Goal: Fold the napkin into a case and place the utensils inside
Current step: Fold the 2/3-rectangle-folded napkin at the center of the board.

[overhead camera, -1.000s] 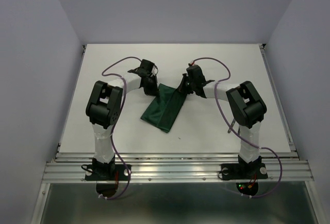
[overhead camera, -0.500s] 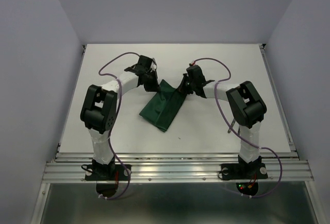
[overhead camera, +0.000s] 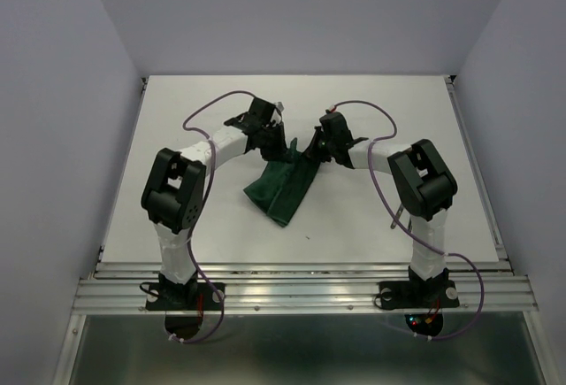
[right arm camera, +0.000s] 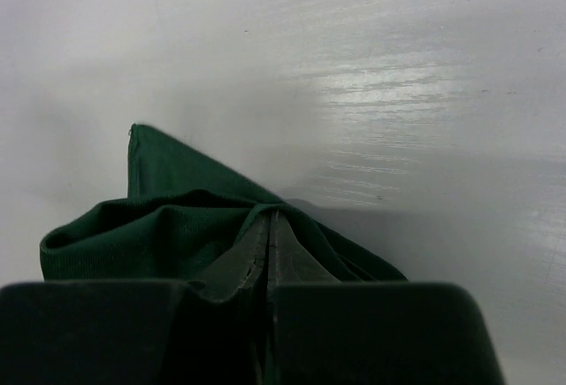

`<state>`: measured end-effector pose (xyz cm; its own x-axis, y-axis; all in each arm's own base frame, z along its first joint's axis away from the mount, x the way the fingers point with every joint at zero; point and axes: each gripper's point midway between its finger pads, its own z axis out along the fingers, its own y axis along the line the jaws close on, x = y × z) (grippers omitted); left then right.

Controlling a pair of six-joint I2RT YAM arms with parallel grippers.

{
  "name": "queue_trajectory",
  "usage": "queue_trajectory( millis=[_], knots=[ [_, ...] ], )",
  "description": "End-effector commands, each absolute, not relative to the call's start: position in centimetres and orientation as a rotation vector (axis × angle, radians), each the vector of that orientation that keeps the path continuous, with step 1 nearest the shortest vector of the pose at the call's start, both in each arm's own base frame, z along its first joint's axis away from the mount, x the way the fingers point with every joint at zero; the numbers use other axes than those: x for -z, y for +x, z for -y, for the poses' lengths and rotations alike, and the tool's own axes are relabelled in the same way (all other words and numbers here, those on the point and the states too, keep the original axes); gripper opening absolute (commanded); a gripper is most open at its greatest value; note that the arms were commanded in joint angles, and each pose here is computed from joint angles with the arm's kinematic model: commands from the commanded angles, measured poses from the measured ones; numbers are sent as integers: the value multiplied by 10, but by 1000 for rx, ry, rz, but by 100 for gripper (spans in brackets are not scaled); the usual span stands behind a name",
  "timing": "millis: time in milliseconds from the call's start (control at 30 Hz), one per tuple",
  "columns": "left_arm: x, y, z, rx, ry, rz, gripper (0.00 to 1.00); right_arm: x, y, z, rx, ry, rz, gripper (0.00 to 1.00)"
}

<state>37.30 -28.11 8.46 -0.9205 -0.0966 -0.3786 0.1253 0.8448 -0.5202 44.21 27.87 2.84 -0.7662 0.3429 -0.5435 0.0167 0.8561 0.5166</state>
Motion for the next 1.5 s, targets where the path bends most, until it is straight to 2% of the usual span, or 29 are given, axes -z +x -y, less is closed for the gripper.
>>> queue_trajectory(
  millis=[0,900,1467],
  knots=[
    [-103,377,298,819,66,-2590,0,11,415,-260,-531,286,-2517,1],
    [-43,361,317,747,109,-2722,0,3,412,-260,-558,325,-2502,1],
    [-22,356,309,687,113,-2766,0,-75,419,-247,-558,336,-2325,1]
  ],
)
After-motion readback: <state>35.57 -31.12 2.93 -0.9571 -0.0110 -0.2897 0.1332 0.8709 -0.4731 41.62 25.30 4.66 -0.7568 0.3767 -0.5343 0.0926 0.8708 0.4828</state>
